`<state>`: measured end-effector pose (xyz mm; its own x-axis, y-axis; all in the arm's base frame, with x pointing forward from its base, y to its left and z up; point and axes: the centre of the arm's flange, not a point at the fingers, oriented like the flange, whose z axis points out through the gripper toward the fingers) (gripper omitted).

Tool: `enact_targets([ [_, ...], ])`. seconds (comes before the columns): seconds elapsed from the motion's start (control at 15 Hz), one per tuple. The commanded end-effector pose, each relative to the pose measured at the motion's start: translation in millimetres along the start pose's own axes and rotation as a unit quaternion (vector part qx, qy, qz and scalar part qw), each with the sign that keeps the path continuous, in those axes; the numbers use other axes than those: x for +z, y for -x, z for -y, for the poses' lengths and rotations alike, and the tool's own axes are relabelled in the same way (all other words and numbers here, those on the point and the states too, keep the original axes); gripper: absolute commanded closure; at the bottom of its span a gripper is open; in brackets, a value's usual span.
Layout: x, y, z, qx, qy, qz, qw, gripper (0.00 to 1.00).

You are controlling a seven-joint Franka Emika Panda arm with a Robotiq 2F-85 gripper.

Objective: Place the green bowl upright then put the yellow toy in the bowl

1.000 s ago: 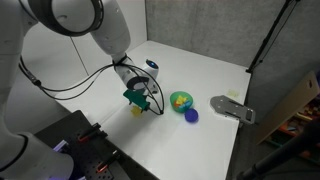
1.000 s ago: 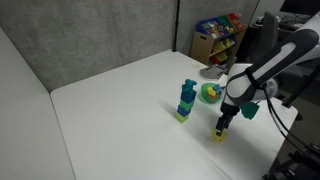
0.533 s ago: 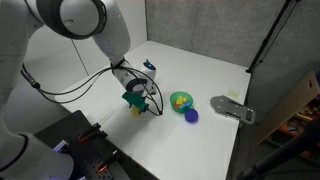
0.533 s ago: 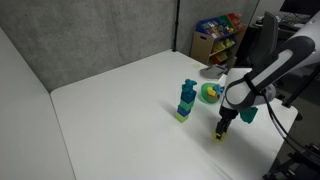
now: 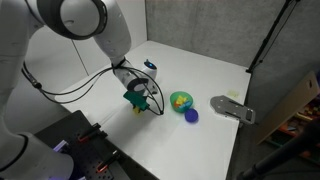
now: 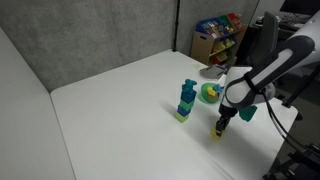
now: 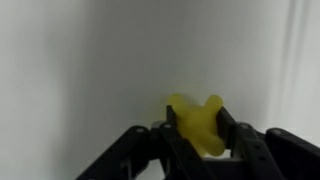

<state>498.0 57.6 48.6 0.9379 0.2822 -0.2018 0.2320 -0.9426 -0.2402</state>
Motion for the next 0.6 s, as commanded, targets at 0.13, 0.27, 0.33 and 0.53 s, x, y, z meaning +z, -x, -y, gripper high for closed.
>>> enact_targets([
  [0.13, -64.7, -11.4, -26.9, 0.042, -0.002, -0.038, 0.9984, 0.83],
  [0.27, -91.3, -19.7, -41.8, 0.062, 0.002, -0.058, 0.9964, 0.83],
  [0.33, -104.1, -25.2, -50.0, 0.072, 0.004, -0.067, 0.9951, 0.83],
  [0.53, -137.4, -45.5, -75.3, 0.112, 0.018, -0.098, 0.9887, 0.83],
])
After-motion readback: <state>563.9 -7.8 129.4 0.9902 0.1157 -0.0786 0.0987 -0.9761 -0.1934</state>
